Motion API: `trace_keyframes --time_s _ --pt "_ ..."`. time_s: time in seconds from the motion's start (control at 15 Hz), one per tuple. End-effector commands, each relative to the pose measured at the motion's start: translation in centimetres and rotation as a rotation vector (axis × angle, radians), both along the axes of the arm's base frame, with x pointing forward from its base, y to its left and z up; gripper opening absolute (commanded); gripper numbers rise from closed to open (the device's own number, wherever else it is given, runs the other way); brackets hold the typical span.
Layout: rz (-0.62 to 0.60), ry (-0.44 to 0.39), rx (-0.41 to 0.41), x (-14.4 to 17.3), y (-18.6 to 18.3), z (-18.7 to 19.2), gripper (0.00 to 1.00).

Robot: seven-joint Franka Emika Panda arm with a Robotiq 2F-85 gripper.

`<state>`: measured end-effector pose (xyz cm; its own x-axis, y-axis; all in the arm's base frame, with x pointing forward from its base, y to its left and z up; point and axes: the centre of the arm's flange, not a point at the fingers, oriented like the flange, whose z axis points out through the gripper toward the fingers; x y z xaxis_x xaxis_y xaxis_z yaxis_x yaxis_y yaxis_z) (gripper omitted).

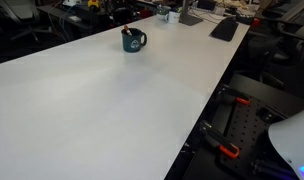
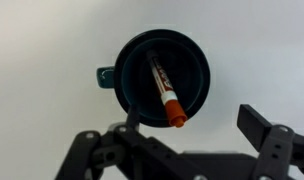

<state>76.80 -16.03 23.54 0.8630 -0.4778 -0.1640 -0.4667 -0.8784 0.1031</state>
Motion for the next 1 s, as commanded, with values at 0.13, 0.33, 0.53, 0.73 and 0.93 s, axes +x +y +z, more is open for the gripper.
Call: trace_keyframes --time_s 0.13,0.33,0.53,0.73,0.93 --pt "-0.055 -0.034 -0.054 3.3 -1.3 -1.9 1.00" --pt "-0.064 -0.038 -0.072 3.3 -1.5 -2.9 1.00" --pt "-0.063 -0.029 -0.080 3.3 -1.6 -3.6 0.74" --pt "-0.061 -0.022 -0.094 3.3 -1.5 -4.0 0.61" --pt "-0.067 -0.021 -0.104 3.2 -1.4 -3.9 0.90"
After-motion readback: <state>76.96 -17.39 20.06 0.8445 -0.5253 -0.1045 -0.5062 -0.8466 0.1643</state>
